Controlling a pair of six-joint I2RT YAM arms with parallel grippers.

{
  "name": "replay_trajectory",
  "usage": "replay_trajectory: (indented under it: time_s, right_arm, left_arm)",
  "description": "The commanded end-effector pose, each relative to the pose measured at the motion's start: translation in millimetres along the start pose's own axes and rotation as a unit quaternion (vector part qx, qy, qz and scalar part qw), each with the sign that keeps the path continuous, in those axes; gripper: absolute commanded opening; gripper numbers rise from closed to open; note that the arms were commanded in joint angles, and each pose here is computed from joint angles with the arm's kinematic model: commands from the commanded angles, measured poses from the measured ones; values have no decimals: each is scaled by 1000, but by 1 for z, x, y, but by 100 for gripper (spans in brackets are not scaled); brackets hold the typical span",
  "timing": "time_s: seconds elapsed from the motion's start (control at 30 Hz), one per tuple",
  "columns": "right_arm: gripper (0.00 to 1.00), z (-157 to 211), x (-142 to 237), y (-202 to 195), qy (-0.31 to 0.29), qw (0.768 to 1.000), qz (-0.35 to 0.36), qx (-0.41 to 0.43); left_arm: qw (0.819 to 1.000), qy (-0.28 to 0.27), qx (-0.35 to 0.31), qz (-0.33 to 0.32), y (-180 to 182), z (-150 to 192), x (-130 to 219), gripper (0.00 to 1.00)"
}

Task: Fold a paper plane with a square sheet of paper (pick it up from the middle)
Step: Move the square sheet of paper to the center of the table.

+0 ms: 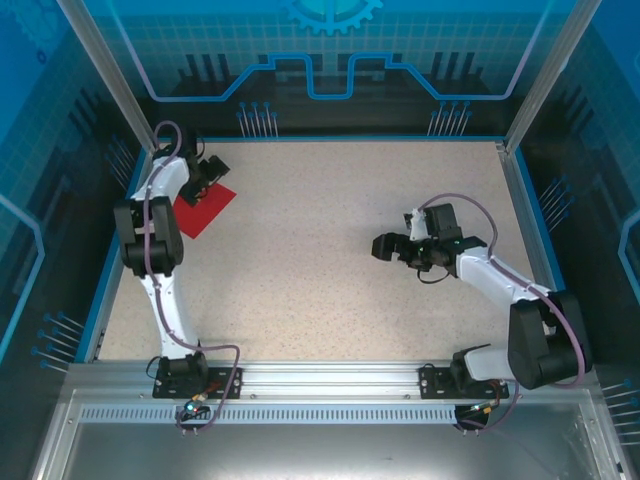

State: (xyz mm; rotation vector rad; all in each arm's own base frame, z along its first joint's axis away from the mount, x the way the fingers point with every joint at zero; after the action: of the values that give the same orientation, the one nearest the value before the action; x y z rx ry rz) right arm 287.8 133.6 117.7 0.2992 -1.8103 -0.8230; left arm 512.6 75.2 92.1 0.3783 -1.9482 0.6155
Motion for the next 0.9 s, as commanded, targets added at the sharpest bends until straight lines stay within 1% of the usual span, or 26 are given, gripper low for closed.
replay_trajectory:
  time_s: [0.0,0.1,0.2,0.33,0.5,0.6,0.73,0.8,0.87]
  right_arm:
    - [99,11,7,0,6,1000,-1,5]
    - [99,15,11,0,5,1000,-1,10]
    - [99,18,15,-2,4,1000,2,15]
    - [99,18,17,-8,-5,1000,16,20]
    - [99,21,15,-13,1,1000,24,17]
    - [100,23,15,-15,4,1000,25,14]
    - [99,26,19,-21,0,999,39,8]
    - [99,27,23,-25,-3,999,50,2]
    - [99,32,29,-27,10,998,54,4]
  left_arm:
    - [995,82,21,-52,21,30,-23,99]
    - [992,111,31,-45,21,43,-33,99]
    - [991,130,28,-32,17,57,-33,98]
    - [990,143,-5,-6,-1,79,-21,98]
    - [986,161,-39,27,-22,125,-10,98]
    - [981,177,-66,51,-37,162,-4,98]
    - [970,188,-139,72,-67,216,8,98]
    - [962,187,-186,75,-78,248,14,97]
    - [952,192,-225,84,-89,286,19,98]
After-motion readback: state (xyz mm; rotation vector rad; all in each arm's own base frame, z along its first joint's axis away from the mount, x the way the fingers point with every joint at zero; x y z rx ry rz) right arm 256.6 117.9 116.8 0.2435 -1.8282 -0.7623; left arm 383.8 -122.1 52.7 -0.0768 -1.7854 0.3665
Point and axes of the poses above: each hand's point on the last joint's axis, 136 mm out from that joint toward the fingers, its own x axis back along the fingers, its own y axis along the line the jaws close on, z = x × y, the point moved 3 cm from there along x, back along the fingers, and after that the axes turned 15 degrees about -x, right-handed, at the moved point
